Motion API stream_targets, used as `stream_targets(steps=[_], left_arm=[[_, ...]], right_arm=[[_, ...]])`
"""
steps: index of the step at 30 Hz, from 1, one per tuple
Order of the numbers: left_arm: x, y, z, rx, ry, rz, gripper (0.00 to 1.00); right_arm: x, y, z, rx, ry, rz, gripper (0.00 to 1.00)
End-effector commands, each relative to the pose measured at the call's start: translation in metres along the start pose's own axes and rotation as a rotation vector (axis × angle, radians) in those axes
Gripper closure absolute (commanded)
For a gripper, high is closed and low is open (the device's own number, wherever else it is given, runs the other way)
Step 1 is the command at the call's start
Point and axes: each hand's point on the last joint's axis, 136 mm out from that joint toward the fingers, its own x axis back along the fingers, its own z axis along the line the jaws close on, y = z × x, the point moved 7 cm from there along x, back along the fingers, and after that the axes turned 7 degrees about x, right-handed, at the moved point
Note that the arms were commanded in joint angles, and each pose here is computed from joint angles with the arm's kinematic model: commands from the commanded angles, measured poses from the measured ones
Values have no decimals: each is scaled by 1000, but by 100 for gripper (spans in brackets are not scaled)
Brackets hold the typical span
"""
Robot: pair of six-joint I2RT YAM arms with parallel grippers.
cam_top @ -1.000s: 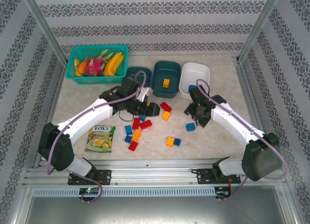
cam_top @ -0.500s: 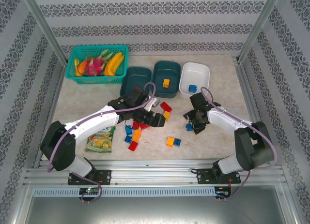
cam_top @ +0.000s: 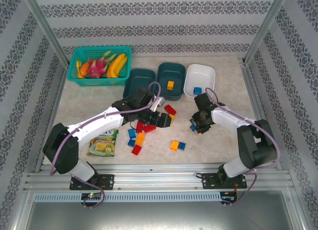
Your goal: Sort the legos into containers by color
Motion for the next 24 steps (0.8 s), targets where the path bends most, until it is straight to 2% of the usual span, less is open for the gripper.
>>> stream_targets(steps=[1,4,9,16,24], left_arm=[[18,37,-20,49,-65,-152,23],[26,70,-20,118,-80,-228,23],[23,120,-14,174,-75,-275,23],[11,181,8,221,-68,-326,23],[-12,215,25,240,-94,-317,23]], right_arm=[[50,21,34,178,54,-181,75],[79,43,64,309,45,-291,74],[86,88,117,422,58,-354,74],[54,152,174,459,73,-350,74],[-4,195,176,367,-3,-212,74]])
